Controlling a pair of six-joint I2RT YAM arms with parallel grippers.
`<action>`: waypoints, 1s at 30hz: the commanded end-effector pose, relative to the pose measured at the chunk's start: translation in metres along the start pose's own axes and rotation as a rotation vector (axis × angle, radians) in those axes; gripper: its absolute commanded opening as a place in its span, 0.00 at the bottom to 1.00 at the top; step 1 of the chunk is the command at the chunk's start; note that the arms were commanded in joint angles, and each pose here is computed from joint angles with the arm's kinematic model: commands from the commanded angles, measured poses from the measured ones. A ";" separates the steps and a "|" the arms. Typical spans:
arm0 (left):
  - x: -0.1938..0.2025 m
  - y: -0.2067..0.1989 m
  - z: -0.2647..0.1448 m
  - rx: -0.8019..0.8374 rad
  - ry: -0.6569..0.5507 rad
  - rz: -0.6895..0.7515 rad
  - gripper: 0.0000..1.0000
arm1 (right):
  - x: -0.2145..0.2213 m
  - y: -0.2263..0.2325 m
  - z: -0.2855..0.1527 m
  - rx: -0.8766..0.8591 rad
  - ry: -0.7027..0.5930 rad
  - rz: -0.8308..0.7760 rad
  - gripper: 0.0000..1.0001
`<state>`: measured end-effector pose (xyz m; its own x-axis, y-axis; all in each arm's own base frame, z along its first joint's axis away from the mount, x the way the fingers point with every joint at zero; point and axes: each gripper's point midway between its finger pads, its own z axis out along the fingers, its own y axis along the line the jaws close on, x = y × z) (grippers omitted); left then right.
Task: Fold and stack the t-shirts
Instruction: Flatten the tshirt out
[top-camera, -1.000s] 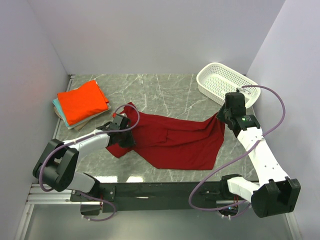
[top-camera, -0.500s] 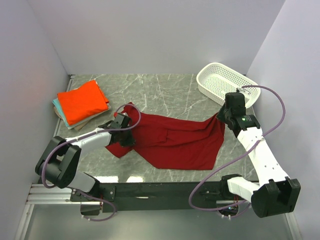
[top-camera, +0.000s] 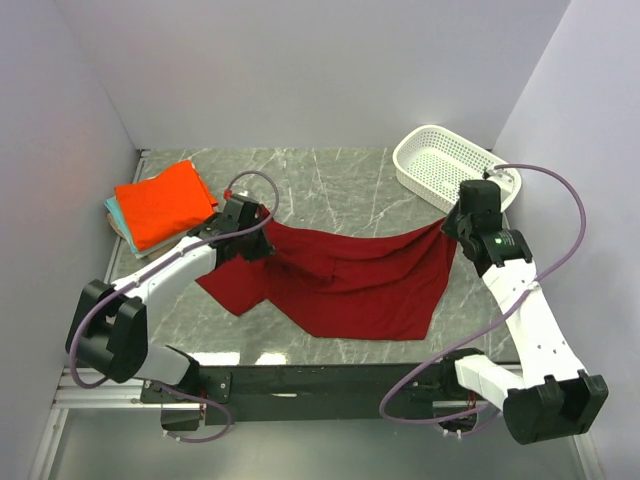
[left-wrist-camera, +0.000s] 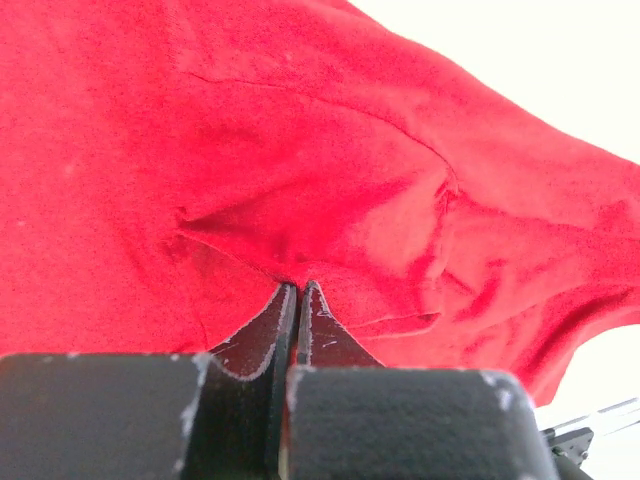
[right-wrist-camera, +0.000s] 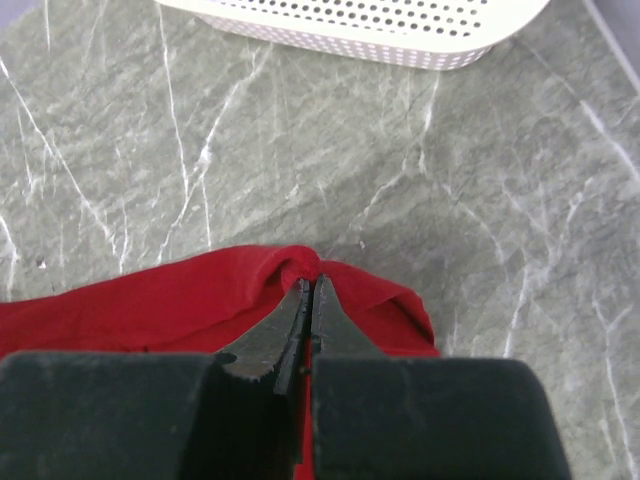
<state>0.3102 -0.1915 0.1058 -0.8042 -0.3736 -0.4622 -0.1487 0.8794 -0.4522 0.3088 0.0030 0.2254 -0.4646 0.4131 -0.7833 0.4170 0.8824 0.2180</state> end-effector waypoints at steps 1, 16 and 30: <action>-0.019 -0.005 -0.021 0.017 -0.053 -0.001 0.00 | -0.030 -0.004 -0.019 0.010 -0.093 0.009 0.00; -0.191 0.020 -0.157 0.031 -0.526 -0.103 0.00 | -0.063 -0.021 -0.046 0.059 -0.200 -0.073 0.00; -0.305 -0.046 -0.322 0.280 -0.925 -0.037 0.00 | -0.140 -0.006 -0.109 -0.038 -0.456 -0.132 0.00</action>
<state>0.3786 -0.0247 0.4587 -0.1305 -0.6224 -0.7717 -0.0348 0.7808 -0.6239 0.2827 -0.0242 0.3276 -0.2934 0.2162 -0.9312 0.3398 0.9341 0.1098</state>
